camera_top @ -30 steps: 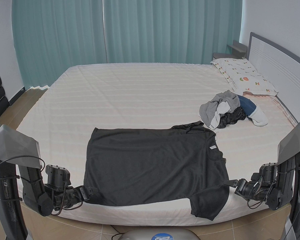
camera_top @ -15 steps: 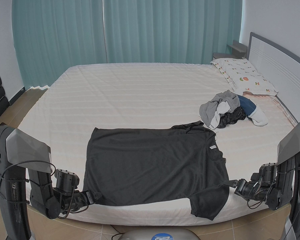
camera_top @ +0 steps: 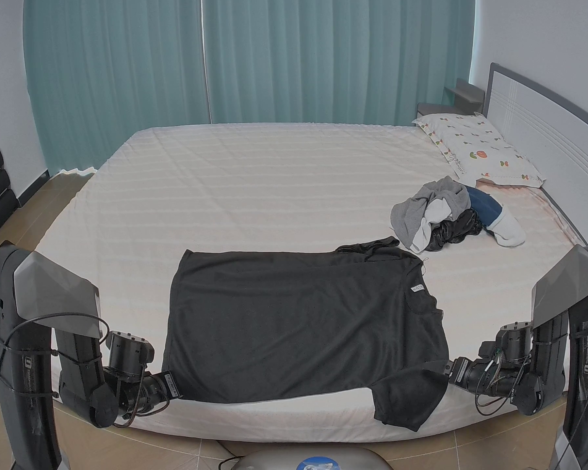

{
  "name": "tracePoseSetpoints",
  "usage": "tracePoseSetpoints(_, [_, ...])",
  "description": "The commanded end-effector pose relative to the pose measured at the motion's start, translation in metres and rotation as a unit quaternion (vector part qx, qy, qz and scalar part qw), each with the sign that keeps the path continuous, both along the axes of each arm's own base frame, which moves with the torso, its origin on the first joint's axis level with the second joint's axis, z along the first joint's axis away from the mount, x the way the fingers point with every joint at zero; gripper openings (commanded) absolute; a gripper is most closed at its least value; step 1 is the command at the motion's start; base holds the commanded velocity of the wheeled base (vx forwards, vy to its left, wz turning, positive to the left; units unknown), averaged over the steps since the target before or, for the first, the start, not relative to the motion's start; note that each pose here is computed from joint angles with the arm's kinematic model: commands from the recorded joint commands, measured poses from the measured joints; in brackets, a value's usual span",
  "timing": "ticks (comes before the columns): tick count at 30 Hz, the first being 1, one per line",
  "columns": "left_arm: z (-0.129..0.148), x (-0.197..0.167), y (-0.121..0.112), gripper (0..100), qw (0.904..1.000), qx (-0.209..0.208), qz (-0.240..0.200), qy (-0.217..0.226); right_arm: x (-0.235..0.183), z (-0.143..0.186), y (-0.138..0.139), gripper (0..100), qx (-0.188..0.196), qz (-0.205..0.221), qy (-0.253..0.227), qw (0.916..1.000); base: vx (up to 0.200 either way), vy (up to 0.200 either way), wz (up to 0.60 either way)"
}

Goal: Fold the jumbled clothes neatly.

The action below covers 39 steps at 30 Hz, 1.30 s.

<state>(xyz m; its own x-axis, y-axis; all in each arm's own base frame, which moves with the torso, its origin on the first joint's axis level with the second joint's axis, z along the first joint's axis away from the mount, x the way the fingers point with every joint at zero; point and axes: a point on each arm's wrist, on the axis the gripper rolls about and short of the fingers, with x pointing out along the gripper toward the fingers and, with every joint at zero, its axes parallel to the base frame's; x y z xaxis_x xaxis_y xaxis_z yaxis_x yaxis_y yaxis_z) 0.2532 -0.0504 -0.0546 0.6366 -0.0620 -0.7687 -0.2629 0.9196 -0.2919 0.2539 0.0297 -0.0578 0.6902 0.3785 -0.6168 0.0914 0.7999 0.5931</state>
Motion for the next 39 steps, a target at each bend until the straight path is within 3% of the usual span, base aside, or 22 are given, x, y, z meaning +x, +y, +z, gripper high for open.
tracePoseSetpoints(1, [0.0, 0.001, 0.001, 0, 1.0, 0.0, 0.002, -0.001, 0.003, -0.006, 0.002, 100, -0.008, 0.01, -0.004, 0.9999, 0.0, 0.0, 0.0])
tracePoseSetpoints(4, [0.001, 0.001, 0.001, 0, 1.0, -0.002, 0.004, -0.003, 0.006, -0.007, 0.002, 100, -0.012, 0.012, -0.009, 0.9998, 0.0, 0.0, 0.0])
tracePoseSetpoints(5, [0.0, 0.001, 0.001, 0, 1.0, -0.002, 0.005, -0.002, 0.008, -0.008, 0.003, 0, -0.013, 0.013, -0.011, 0.9998, 0.0, 0.0, 0.0])
tracePoseSetpoints(11, [0.001, 0.002, 0.005, 0, 0.9999, -0.002, 0.011, -0.003, 0.006, -0.013, 0.003, 0, -0.037, 0.007, -0.006, 0.9993, 0.0, 0.0, 0.0])
tracePoseSetpoints(12, [0.001, 0.004, 0.006, 0, 0.9999, -0.004, 0.014, -0.006, 0.004, -0.015, 0.0, 0, -0.059, 0.011, -0.008, 0.9982, 0.0, 0.0, 0.0])
tracePoseSetpoints(23, [0.014, 0.006, 0.02, 0, 0.9994, 0.009, 0.025, -0.024, -0.014, -0.001, -0.009, 0, -0.066, 0.011, 0.002, 0.9978, 0.0, 0.0, 0.0])
tracePoseSetpoints(26, [0.017, 0.004, 0.028, 0, 0.9992, 0.023, 0.022, -0.025, -0.022, 0.002, -0.009, 0, -0.056, 0.035, 0.009, 0.9978, 0.0, 0.0, 0.0])
tracePoseSetpoints(39, [0.023, -0.008, 0.031, 0, 0.9982, 0.048, 0.004, 0.035, -0.035, 0.003, -0.007, 0, -0.063, 0.071, 0.022, 0.9952, 0.0, 0.0, 0.0])
